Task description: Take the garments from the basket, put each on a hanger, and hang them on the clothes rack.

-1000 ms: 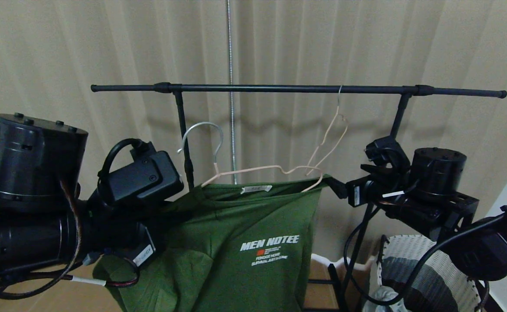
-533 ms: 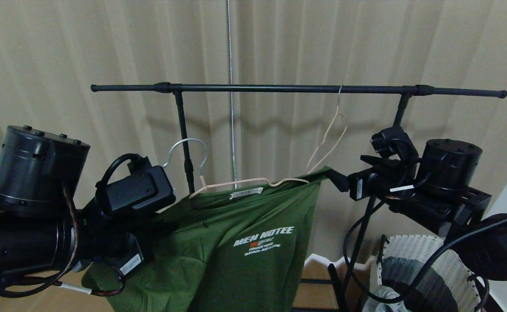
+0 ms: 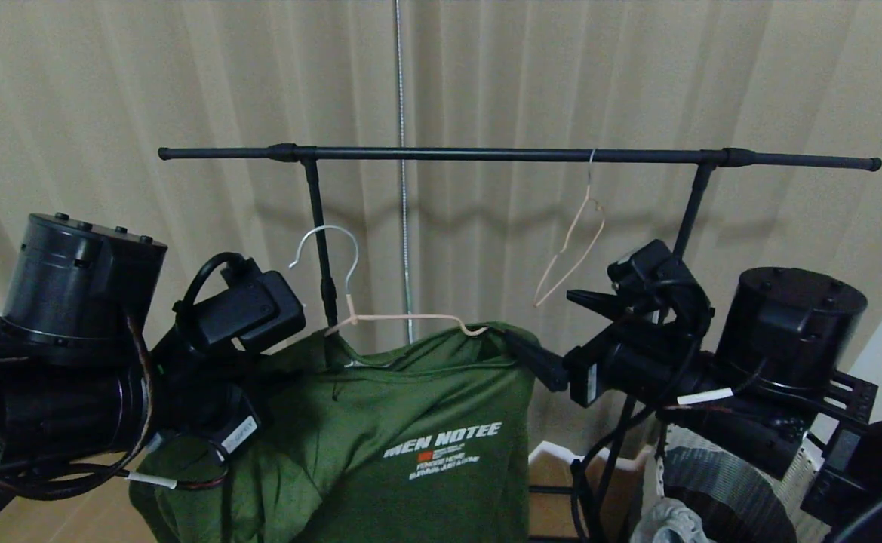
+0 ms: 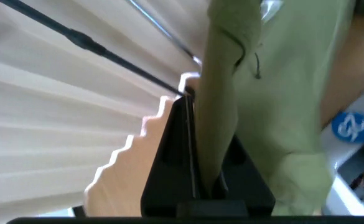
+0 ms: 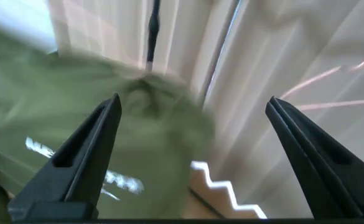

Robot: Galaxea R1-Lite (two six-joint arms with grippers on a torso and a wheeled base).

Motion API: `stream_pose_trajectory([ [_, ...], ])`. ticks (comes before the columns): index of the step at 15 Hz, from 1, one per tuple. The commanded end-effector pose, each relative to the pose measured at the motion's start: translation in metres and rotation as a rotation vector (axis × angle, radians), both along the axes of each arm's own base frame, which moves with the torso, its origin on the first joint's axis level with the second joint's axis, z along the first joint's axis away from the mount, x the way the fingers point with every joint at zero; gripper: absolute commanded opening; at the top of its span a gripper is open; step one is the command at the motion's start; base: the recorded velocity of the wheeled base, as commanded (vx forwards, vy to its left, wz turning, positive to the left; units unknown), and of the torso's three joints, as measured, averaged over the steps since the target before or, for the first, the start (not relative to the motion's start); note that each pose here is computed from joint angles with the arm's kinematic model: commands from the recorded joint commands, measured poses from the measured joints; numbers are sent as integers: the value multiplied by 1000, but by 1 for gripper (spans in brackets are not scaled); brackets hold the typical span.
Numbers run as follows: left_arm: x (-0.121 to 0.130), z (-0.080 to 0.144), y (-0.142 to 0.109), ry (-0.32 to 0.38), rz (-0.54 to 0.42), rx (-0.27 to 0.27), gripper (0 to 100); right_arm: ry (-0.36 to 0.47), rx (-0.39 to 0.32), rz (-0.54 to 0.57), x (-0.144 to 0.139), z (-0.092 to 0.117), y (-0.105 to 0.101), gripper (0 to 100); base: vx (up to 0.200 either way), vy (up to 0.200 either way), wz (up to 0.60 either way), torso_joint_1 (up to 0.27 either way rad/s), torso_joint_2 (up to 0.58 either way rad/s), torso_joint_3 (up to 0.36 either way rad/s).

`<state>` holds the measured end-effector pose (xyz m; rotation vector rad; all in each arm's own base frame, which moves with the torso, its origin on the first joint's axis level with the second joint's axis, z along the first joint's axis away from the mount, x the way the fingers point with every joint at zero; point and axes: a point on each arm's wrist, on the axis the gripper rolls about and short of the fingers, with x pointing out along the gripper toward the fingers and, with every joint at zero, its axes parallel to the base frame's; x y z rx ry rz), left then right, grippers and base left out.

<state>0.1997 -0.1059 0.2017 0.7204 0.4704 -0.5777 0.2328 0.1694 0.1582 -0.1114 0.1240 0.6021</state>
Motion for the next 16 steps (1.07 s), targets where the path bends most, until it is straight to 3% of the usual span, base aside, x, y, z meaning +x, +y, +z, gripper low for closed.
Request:
stream_pose_trajectory([
  [1,2,2,-2,-20,13,-35,0,13,-50,30,-15,-9,-3,100,0,0,0,0,0,0],
  [5,6,5,-6,-56,10,-70,0,-34,-58,42,-17,-1,-5,100,0,0,0,0,0,0],
  [11,6,8,-24,-117,-67,-134,0,-213,-180,74,15,15,18,100,0,0,0,0,0,0],
  [16,-3,7,-39,-108,-139,-135,0,-232,-236,73,41,10,35,100,0,0,0,0,0,0],
])
